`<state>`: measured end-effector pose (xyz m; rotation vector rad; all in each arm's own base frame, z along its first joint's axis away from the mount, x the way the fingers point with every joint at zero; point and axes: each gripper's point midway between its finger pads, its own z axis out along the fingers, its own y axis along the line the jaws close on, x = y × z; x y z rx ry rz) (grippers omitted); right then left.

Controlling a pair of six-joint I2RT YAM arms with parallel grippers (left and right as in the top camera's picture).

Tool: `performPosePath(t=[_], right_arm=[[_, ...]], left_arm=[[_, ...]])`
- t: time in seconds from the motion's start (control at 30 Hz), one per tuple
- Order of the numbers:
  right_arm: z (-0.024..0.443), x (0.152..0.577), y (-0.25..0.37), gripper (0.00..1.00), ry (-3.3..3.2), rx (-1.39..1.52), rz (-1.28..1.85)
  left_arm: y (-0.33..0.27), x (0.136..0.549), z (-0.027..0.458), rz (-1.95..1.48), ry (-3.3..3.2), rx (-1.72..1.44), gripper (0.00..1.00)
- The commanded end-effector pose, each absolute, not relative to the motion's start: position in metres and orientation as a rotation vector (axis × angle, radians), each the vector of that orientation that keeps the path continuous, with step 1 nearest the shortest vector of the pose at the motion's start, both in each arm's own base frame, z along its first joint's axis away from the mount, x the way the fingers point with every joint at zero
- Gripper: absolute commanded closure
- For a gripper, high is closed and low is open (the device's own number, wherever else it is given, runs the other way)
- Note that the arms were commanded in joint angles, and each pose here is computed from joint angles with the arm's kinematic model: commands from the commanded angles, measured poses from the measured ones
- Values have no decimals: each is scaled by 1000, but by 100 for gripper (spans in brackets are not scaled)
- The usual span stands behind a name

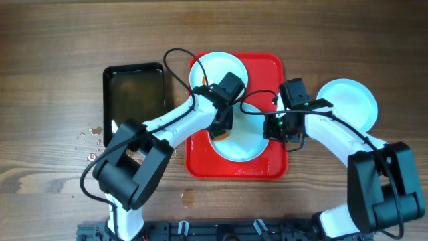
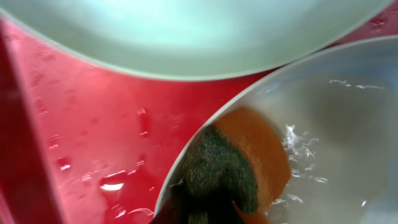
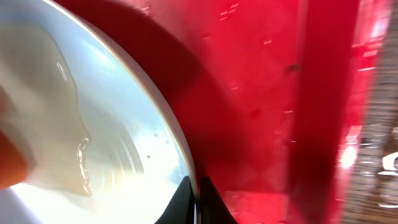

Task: Clean dirty plates on tray and stack at the side
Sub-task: 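Scrub the held plate with the sponge in the left gripper, then lift the plate with the right gripper and place it right of the tray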

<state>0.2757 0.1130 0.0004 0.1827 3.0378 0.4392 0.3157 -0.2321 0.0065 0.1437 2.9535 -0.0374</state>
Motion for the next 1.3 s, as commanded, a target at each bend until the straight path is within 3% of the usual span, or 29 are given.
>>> performPosePath(t=[0.0,0.17,0.27,0.47,0.57,0.67,0.73,0.77,0.8,0.87,1.03,1.27], right_arm=[[-14,266,96,96,3091,274,303],[-15,262,92,96,3106,274,275],[-15,262,90,96,3108,206,254],[11,282,96,96,2971,-76,287],[67,301,90,96,2743,-128,131],[138,302,94,96,2457,-220,-97],[178,296,93,96,2278,-234,-260],[191,293,92,96,2217,-243,-330],[202,290,93,96,2153,-296,-430],[214,283,99,96,2072,-347,-535],[237,266,119,96,1914,-467,-679],[232,263,132,96,1884,-569,-737]], left_arm=[[-175,326,-1,336,2944,68,96],[-170,335,49,299,2981,-36,96],[-160,335,77,110,3012,-146,96],[-53,346,140,61,2920,-397,96],[6,339,108,93,2921,-654,96],[20,317,53,26,2955,-767,96],[17,312,40,-20,2960,-782,96],[17,313,40,-22,2954,-781,87],[17,314,40,-22,2952,-780,69],[17,314,40,-22,2952,-780,0],[17,314,40,-22,2952,-780,0],[17,314,40,-22,2952,-780,0]])
